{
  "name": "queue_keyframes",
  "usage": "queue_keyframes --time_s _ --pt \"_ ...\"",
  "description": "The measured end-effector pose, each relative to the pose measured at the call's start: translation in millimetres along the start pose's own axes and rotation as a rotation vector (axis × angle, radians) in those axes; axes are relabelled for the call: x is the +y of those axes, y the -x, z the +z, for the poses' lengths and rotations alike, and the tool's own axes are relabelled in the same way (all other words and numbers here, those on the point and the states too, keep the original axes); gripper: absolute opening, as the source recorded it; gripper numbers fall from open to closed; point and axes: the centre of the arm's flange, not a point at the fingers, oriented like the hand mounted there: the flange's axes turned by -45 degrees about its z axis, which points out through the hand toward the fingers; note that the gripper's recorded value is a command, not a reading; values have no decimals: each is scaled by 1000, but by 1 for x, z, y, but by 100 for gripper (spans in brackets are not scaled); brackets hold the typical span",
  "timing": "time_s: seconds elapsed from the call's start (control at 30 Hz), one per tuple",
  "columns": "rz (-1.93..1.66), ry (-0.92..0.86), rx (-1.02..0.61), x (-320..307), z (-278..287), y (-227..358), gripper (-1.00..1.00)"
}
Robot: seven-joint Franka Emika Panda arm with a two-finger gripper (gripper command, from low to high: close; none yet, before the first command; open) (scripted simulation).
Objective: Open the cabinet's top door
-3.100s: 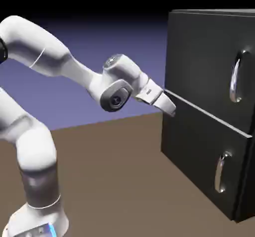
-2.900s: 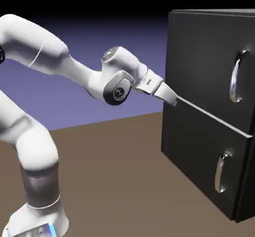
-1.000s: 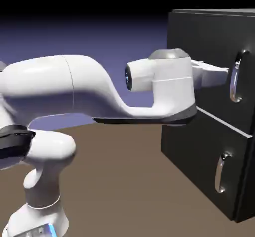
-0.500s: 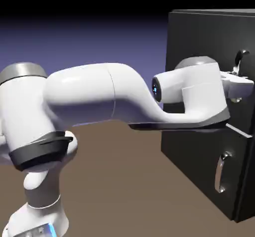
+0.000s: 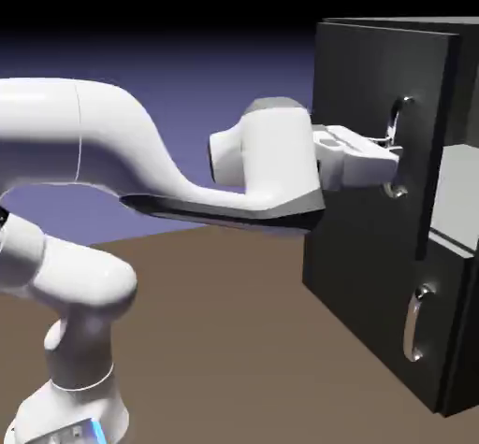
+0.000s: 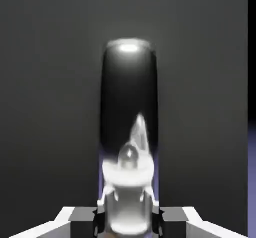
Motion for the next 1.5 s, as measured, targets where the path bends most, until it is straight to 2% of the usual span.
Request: queue_keyframes --time_s 0.73,1.5 --pt "1 283 0 -59 -123 0 -100" --pt "4 413 2 -98 -173 0 -100"
